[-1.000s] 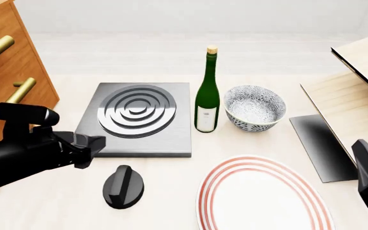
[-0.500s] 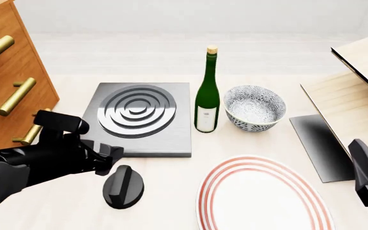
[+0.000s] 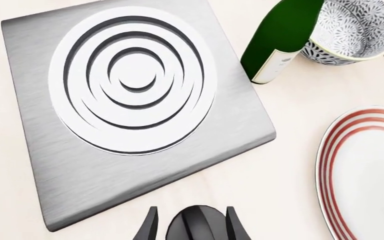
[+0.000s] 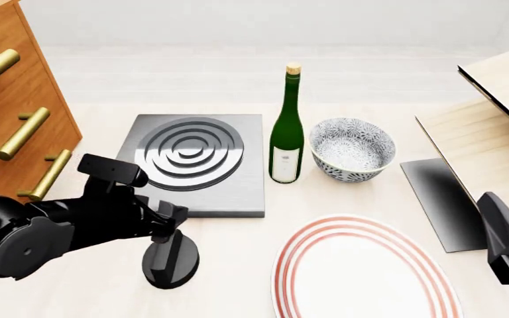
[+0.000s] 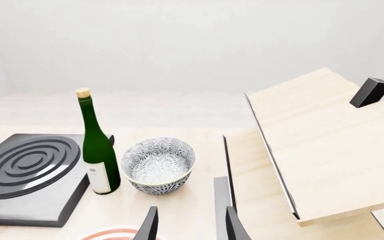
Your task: Turn on the stove.
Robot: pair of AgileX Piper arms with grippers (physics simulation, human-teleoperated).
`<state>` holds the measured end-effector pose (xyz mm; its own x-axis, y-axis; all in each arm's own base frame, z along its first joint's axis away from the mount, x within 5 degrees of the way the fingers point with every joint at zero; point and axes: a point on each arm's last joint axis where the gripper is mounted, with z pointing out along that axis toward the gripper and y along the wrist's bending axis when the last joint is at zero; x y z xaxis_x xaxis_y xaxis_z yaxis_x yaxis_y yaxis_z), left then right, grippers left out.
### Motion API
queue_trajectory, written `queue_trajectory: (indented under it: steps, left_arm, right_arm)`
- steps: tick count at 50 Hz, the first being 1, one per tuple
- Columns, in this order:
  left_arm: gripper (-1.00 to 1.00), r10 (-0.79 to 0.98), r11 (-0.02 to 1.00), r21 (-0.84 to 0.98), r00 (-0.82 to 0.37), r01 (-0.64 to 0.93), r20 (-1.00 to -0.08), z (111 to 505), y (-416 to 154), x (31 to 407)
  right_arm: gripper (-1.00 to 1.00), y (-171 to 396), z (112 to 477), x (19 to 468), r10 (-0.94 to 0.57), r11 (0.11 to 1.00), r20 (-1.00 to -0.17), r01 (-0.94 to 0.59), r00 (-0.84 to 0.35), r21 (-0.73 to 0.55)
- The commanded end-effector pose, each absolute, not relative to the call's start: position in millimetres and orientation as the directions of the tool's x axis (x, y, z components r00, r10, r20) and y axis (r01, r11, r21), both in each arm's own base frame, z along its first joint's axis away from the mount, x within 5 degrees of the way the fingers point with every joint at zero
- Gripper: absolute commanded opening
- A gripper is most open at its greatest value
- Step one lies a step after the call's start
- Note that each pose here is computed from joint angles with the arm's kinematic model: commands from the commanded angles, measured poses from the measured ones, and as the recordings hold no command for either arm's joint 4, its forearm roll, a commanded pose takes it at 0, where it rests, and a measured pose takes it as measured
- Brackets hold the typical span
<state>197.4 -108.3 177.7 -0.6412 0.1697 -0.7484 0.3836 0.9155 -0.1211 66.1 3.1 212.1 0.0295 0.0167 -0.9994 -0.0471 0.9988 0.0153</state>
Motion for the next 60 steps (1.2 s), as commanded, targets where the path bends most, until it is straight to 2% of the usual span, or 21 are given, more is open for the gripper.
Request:
queue_trajectory:
  steps: [1, 26, 60]
  left_arm:
    - [1.0, 0.18, 0.914, -0.119, -0.651, 0.388, -0.737, 164.8, -113.0, 202.6]
    - [1.0, 0.196, 0.921, -0.105, -0.678, 0.376, -0.709, 133.4, -115.0, 215.1]
    - [1.0, 0.233, 0.935, -0.026, -0.665, 0.355, -0.71, 128.4, -90.5, 221.1]
  right_arm:
    - [1.0, 3.3, 212.0, 66.7, 0.017, 0.999, -1.0, -0.05, 0.026, 0.016]
    - [1.0, 3.6, 211.7, 67.9, 0.017, 0.998, -1.0, -0.054, 0.02, 0.016]
    - [1.0, 3.9, 211.5, 68.8, 0.015, 0.998, -1.0, -0.057, 0.015, 0.014]
